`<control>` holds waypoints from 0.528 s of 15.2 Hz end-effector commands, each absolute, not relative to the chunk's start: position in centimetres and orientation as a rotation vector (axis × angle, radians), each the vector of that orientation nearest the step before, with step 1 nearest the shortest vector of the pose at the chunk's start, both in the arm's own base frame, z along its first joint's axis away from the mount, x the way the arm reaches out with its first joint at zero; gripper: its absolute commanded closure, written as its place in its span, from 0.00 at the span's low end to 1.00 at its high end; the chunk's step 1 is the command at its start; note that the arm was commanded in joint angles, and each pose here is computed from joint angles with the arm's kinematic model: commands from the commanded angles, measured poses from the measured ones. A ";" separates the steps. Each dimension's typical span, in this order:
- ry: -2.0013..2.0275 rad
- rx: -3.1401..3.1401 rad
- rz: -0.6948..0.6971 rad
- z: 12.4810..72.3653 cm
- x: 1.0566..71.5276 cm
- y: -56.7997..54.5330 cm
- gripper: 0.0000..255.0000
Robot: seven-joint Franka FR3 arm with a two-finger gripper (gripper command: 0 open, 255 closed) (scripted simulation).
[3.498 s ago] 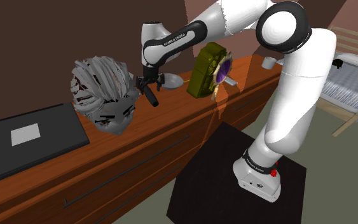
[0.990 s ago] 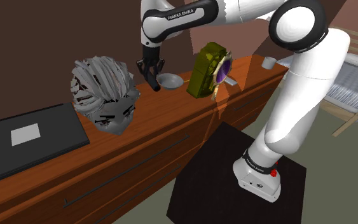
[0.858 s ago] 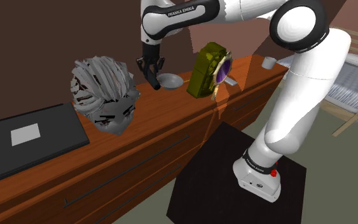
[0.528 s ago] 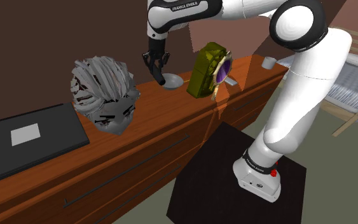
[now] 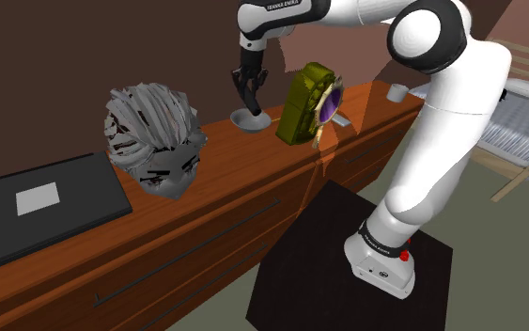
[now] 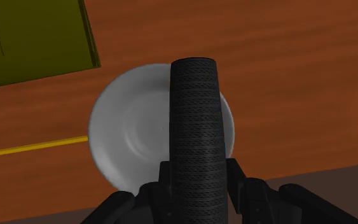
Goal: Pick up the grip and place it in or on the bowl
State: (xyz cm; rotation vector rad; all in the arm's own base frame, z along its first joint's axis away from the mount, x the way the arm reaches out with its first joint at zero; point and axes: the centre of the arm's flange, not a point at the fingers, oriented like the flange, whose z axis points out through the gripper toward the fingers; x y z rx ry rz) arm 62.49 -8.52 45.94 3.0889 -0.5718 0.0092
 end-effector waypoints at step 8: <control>-0.569 3.090 0.010 42.9 62.6 -12.0 1.00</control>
